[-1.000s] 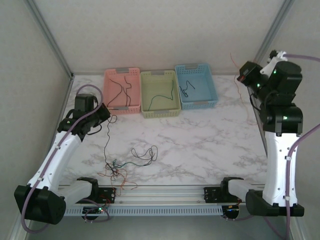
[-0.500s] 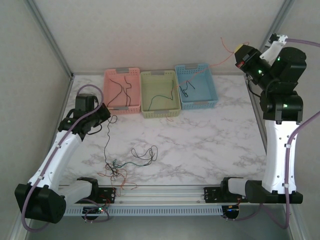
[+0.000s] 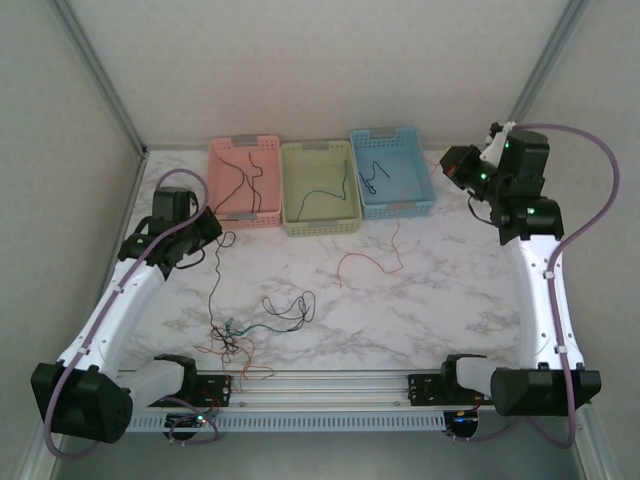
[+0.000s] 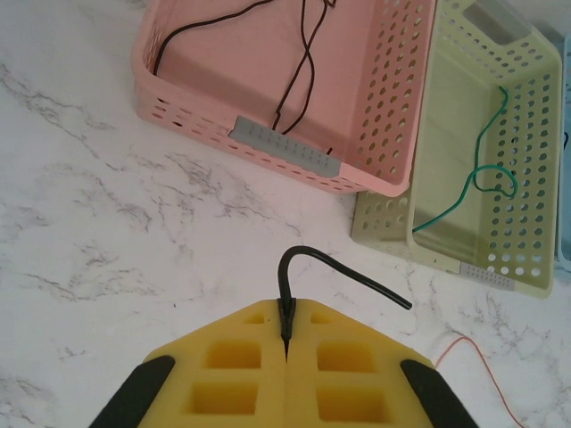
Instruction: Untangle the cables
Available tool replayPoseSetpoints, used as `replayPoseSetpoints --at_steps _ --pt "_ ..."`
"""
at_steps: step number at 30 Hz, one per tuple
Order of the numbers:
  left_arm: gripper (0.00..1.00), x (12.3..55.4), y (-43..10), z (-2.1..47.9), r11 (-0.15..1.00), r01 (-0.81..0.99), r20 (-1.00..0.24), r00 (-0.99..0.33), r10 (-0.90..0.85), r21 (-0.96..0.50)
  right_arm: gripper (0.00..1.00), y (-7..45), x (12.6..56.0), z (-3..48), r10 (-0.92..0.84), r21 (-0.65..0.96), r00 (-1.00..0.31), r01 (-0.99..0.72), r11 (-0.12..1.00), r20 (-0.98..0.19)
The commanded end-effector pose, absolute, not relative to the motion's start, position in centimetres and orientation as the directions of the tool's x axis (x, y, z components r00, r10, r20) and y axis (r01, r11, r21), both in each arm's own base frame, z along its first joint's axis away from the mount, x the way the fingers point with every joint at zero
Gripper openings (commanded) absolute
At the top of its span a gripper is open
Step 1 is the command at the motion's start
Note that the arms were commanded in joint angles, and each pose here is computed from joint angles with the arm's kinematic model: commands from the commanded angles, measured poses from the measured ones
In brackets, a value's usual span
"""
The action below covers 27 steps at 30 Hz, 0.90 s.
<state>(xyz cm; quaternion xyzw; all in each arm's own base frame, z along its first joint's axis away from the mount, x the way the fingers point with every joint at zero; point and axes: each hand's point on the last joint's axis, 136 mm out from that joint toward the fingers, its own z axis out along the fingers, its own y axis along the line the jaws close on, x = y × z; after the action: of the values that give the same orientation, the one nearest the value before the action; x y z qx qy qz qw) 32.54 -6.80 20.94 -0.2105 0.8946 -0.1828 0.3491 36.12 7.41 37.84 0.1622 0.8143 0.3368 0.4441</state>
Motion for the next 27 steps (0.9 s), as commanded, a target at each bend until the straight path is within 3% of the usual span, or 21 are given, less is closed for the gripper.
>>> replayPoseSetpoints --at_steps 1,11,17,27 --pt "0.00 32.8 -7.1 21.3 0.841 -0.230 -0.553 -0.664 -0.504 -0.490 0.00 8.5 34.7 34.6 0.529 0.691 -0.621 -0.028 0.722 -0.578" --pt "0.00 32.8 -7.1 20.8 0.839 -0.234 -0.546 -0.668 -0.506 -0.490 0.00 13.2 29.4 14.5 0.310 0.499 -0.890 0.112 0.859 -0.334" --pt "0.00 32.7 -7.1 20.6 0.839 -0.235 -0.542 -0.671 -0.506 -0.492 0.01 14.8 29.5 8.6 0.208 0.375 -0.932 0.086 0.923 -0.298" --pt "0.00 32.6 -7.1 20.4 0.841 -0.235 -0.539 -0.677 -0.501 -0.487 0.39 18.2 31.9 5.6 0.072 0.285 -0.957 -0.013 0.958 -0.283"
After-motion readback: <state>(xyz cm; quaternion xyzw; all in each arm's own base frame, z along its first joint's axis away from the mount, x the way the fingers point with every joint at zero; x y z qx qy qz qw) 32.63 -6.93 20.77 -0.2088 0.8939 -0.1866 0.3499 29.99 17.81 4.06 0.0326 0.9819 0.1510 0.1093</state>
